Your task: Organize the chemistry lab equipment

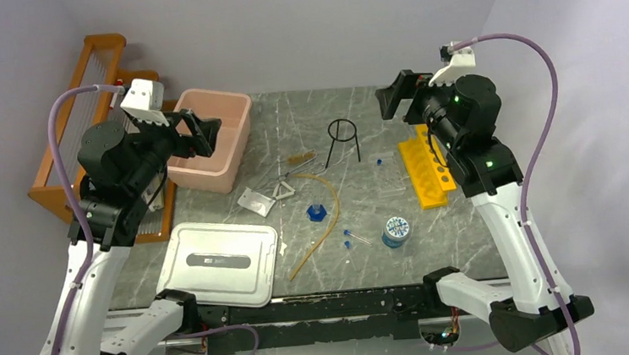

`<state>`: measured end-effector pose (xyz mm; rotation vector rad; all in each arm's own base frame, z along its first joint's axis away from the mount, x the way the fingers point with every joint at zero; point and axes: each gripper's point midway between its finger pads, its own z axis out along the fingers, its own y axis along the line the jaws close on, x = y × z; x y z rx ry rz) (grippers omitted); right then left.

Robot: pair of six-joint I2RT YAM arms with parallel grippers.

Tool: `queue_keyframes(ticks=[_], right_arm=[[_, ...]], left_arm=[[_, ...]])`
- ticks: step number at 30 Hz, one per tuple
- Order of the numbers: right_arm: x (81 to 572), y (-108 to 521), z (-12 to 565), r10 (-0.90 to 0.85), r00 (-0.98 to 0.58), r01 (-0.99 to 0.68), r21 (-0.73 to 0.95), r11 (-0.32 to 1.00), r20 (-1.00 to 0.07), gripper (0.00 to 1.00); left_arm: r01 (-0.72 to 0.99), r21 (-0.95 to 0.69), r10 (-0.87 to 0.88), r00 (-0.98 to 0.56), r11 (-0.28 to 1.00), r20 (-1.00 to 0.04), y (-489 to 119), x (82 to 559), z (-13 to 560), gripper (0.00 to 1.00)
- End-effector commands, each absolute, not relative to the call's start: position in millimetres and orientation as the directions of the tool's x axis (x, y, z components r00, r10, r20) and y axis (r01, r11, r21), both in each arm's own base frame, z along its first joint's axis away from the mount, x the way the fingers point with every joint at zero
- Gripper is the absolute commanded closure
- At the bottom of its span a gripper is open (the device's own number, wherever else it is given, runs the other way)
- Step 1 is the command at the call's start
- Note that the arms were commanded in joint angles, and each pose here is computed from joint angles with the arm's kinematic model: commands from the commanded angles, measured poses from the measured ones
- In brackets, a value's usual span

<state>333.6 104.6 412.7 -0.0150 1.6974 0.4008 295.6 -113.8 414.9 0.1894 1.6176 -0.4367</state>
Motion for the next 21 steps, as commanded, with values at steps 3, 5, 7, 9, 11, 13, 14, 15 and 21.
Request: queue_keyframes(ticks=[3,5,7,9,11,13,14,15,21], right_arm=[[329.4,104.4,427.3,0.217,-0.117,-0.243,0.24,0.94,-0.969,0.0],[329.7,104.0,427.5,0.226,-0.116,-0.237,0.248,0.939,-0.967,0.0],[330.5,102.3,426.4,0.231,-0.115,-0.223,0.252,0.942,-0.966,0.0],[332.6,99.5,421.9,0.236,-0.122,-0.201,0.257,0.945,-0.964,0.0],[333.9,100.1,415.7,0.24,-0.134,-0.197,0.263,0.944,-0.961,0.0],[335.4,103.7,407.2,0.245,-0.158,-0.204,0.274,0.94,-0.957,0.0],[336.8,107.4,400.6,0.243,-0.178,-0.214,0.279,0.936,-0.953,0.01],[338.4,109.3,394.1,0.248,-0.198,-0.212,0.289,0.934,-0.948,0.01],[351.5,129.8,329.0,0.294,-0.416,-0.168,0.39,0.905,-0.861,0.13]], left_arm=[[0.494,-0.135,-0.141,-0.024,0.859,-0.99,-128.2,283.3,439.9,0.05],[0.542,-0.118,-0.144,0.005,0.832,-0.99,-134.8,275.1,449.0,0.03],[0.581,-0.097,-0.143,0.034,0.808,-0.989,-140.3,269.2,455.5,0.03],[0.619,-0.094,-0.15,0.039,0.78,-0.988,-146.7,263.4,455.0,0.05],[0.638,-0.109,-0.172,0.038,0.763,-0.984,-151.5,265.1,448.8,0.06],[0.607,-0.167,-0.201,-0.011,0.777,-0.979,-150.3,275.8,435.6,0.06],[0.591,-0.197,-0.207,-0.05,0.782,-0.977,-150.6,282.3,425.5,0.06],[0.584,-0.217,-0.204,-0.089,0.782,-0.975,-152.7,288.4,414.4,0.06],[0.499,-0.372,-0.186,-0.383,0.783,-0.905,-168.9,326.0,330.2,0.07]])
